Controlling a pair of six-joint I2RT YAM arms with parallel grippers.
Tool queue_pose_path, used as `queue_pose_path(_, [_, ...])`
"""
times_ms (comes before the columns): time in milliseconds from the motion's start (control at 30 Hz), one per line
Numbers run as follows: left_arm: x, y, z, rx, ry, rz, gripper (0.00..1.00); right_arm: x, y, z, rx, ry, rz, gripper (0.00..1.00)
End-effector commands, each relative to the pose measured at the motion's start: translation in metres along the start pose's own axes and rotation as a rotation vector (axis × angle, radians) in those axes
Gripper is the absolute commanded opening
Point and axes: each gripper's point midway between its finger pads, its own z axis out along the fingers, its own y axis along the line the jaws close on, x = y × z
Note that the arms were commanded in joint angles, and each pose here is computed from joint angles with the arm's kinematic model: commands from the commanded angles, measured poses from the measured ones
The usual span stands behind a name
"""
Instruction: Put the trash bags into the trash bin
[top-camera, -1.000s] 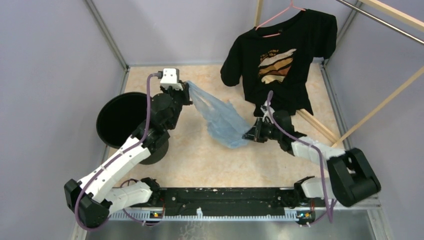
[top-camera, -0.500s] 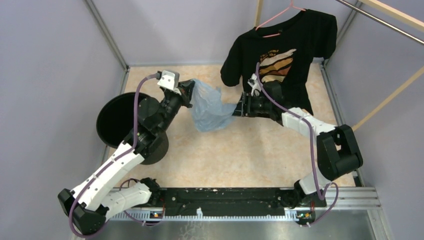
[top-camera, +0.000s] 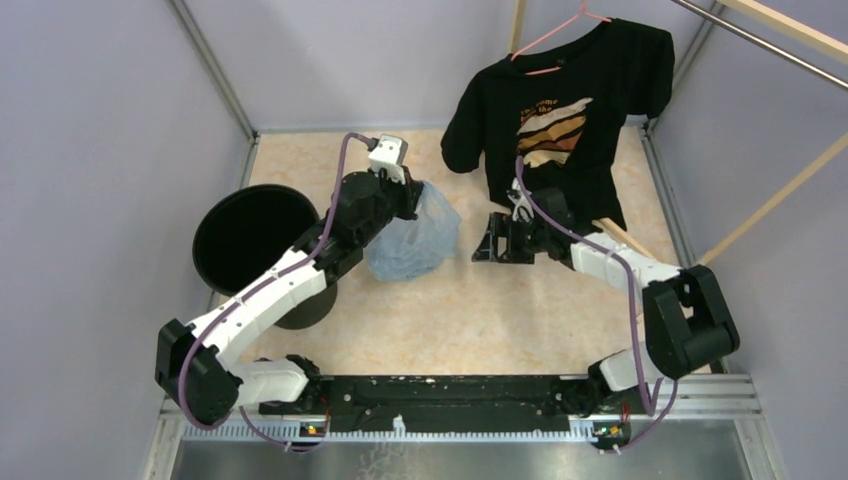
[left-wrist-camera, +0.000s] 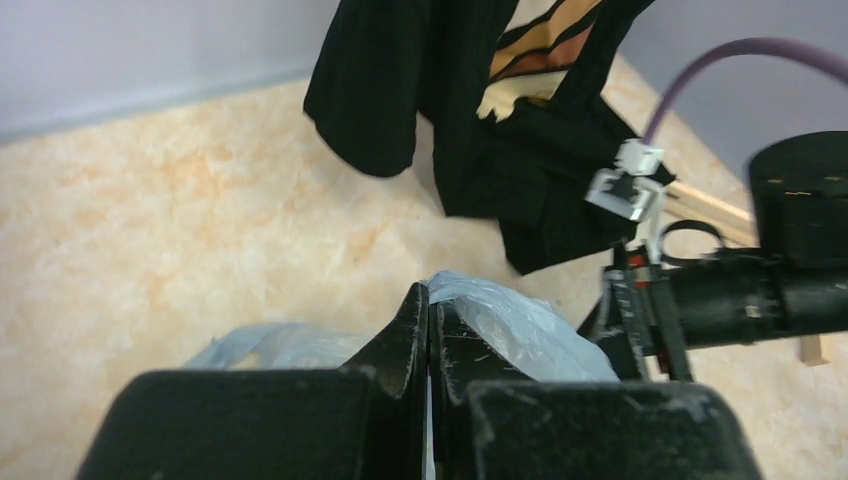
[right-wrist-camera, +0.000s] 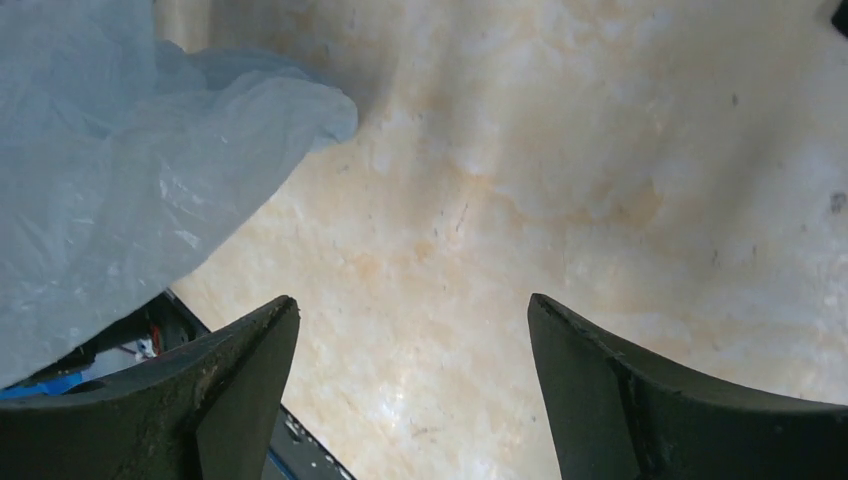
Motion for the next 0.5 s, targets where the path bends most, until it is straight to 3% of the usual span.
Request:
queue_pose_path(0, [-0.029, 0.007, -0.005, -0.067, -0.063, -0.060, 0.00, -0.007, 0.017, -0.035, -0.018, -0.079, -0.104, 0.86])
queue_pose_path(133, [-0.036, 0.007, -0.013, -0.065, -0.093, -0.065, 0.00, 0.007, 0.069, -0.043, -0.203, -0.100, -0.151, 0.91])
queue_pose_path(233, [-0.044, 0.003, -0.020, -0.032, -0.133, -0.058, 0.00, 0.020, 0.122, -0.039, -0.404, -0.149, -0.076, 0.83])
queue_pose_path(367, [-0.054, -0.007, -0.031, 0.040, -0.199, -0.021, 0.05, 0.020, 0.165, -0.050, -0.676, -0.336, 0.139, 0.79])
queue_pose_path(467, [-0.057, -0.009, -0.036, 0.054, -0.225, -0.010, 0.06, 0.011, 0.184, -0.035, -0.724, -0.331, 0.168, 0.74])
